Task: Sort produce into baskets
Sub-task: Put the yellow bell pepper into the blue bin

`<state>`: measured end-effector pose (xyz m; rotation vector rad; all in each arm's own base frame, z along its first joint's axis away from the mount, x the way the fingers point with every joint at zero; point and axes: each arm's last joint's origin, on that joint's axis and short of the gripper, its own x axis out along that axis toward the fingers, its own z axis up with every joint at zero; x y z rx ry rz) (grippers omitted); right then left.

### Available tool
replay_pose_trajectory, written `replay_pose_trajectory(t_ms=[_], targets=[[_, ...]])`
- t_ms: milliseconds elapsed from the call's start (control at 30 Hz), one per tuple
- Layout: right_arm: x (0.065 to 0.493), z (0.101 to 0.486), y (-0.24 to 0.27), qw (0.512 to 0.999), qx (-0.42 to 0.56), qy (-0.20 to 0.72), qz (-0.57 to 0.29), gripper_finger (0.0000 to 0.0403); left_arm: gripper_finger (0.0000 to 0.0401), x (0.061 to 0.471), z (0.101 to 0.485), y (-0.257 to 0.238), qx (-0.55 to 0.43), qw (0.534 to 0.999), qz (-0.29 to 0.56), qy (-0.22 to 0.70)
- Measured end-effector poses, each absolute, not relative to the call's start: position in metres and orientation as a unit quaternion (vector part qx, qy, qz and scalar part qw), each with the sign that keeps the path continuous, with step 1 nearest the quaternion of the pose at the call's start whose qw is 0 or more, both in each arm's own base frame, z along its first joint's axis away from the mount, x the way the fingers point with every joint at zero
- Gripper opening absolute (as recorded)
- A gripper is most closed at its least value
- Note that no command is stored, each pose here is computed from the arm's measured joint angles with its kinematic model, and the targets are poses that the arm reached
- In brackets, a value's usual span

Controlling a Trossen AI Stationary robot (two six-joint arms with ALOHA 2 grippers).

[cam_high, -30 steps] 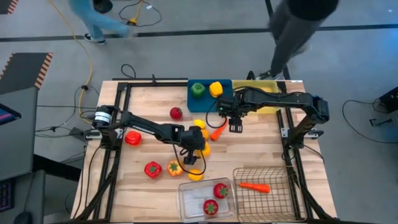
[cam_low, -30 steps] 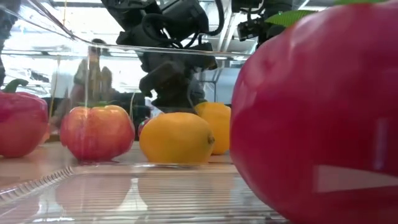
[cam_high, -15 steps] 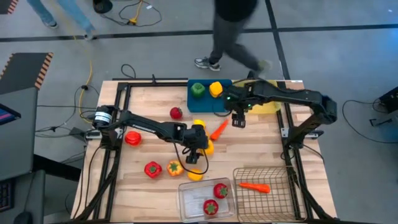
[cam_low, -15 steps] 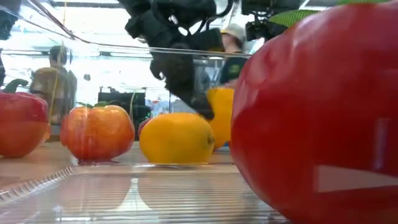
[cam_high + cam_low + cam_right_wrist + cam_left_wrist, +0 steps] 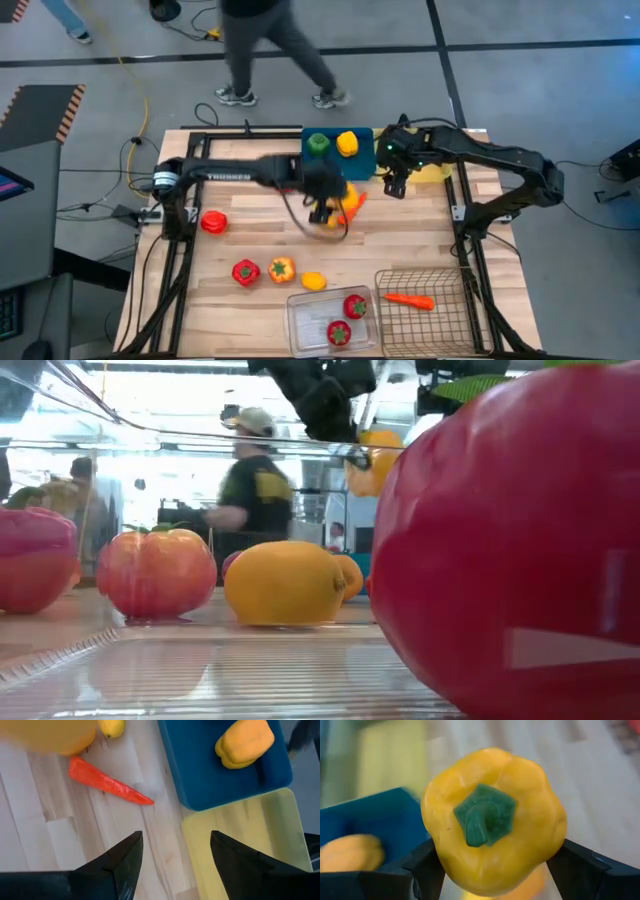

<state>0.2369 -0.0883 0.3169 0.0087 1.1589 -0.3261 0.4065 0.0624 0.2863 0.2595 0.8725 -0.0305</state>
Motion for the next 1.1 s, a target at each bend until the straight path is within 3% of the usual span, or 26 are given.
replay_pose_trajectory(t_ms=[233,467,633,833,1100], targets=[[0.239,0.315,-0.089,0.824,0.005,0.546,-0.151,0.0260,0.0281,0.387,0.287,0.141,0.071,0.902,0.050,0.423],[0.246,0.312,-0.091,0.827,0.005,0.541,-0.150,0.0260,0.0281,0.377,0.253,0.196,0.014,0.886,0.083,0.456],[0.249,0.309,-0.092,0.826,0.005,0.544,-0.149,0.0260,0.0281,0.380,0.225,0.211,-0.006,0.873,0.083,0.481],[0.250,0.310,-0.092,0.830,0.004,0.538,-0.150,0.0260,0.0281,0.382,0.228,0.214,0.034,0.872,0.103,0.477],[0.250,0.310,-0.092,0.830,0.004,0.538,-0.150,0.0260,0.0281,0.383,0.228,0.214,0.016,0.874,0.114,0.473]])
